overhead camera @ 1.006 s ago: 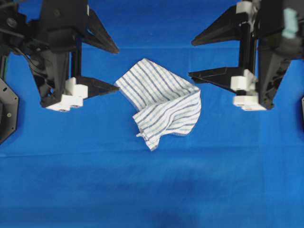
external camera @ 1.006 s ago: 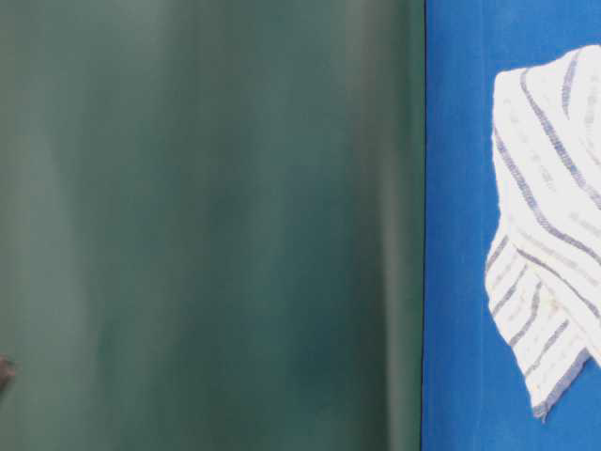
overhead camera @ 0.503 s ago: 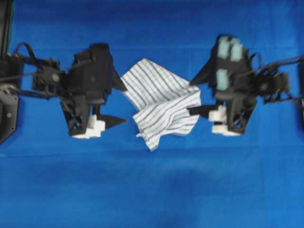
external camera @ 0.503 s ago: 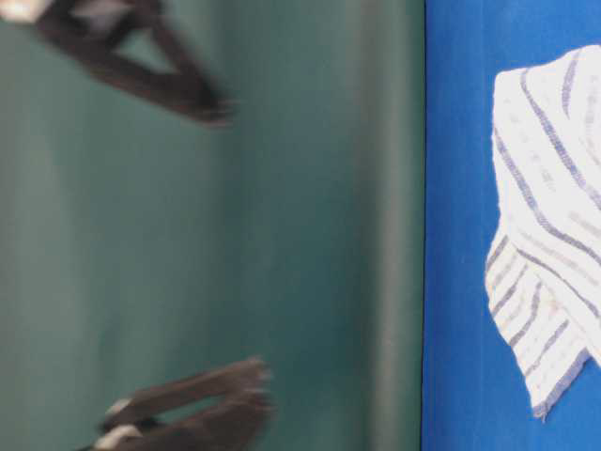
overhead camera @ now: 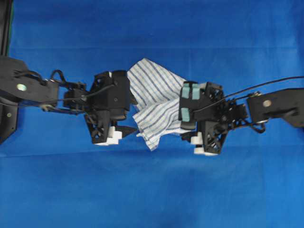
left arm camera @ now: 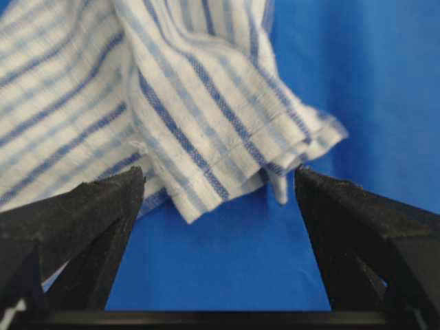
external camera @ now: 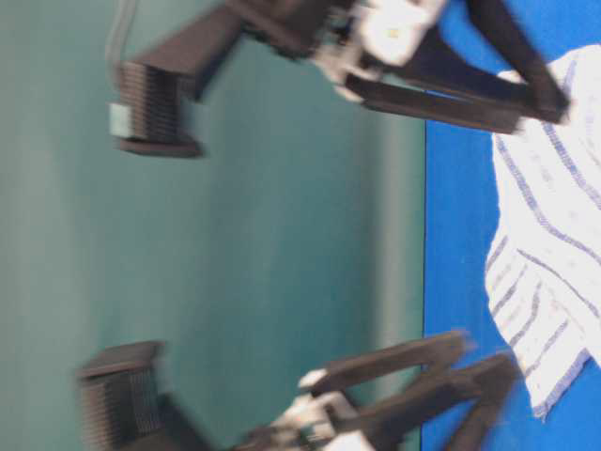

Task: Lift the towel with both arms.

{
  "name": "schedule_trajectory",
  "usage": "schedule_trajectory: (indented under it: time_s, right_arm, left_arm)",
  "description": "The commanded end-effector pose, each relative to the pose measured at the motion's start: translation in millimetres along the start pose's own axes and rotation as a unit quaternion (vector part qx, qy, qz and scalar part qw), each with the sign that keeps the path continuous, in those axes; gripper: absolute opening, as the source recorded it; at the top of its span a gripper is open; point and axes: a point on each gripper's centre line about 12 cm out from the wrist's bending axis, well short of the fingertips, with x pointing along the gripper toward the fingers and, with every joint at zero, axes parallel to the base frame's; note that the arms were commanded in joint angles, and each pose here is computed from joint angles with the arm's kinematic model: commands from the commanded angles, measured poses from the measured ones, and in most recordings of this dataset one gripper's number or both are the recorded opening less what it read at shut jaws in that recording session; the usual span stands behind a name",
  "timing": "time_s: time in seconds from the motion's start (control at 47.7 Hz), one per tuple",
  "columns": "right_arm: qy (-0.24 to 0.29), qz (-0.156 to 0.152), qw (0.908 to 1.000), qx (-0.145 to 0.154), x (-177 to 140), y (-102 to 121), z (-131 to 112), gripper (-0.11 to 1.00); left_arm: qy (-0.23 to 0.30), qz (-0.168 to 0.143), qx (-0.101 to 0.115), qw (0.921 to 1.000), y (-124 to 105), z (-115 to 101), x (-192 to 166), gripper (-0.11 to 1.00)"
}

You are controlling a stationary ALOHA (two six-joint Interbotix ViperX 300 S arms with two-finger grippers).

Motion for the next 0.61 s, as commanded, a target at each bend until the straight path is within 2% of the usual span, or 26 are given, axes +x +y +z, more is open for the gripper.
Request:
schedule_trajectory:
  time_s: [0.0, 0.251, 0.419, 0.587]
  right_arm:
    - [-0.007, 0.007, 1.0, 0.002, 6.1, 3.2, 0.5, 0.66]
    - [0.02, 0.006, 0.9998, 0.004, 32.4, -0.9, -21.6, 0.66]
    - [0.015, 0.01, 0.9998, 0.004, 36.9, 0.0, -22.3, 0.66]
    - [0.013, 0.009, 0.9999, 0.005, 36.9, -1.5, -21.2, 0.65]
  left_arm:
    - [-0.014, -0.004, 0.002, 0.9999, -4.3, -1.5, 10.0, 0.91]
    - [0.001, -0.006, 0.005, 1.0, -6.3, -24.2, 37.8, 0.91]
    - [0.014, -0.006, 0.006, 0.9999, -6.6, -32.4, 44.0, 0.91]
    - [0.016, -0.005, 0.006, 0.9998, -6.0, -33.6, 43.4, 0.86]
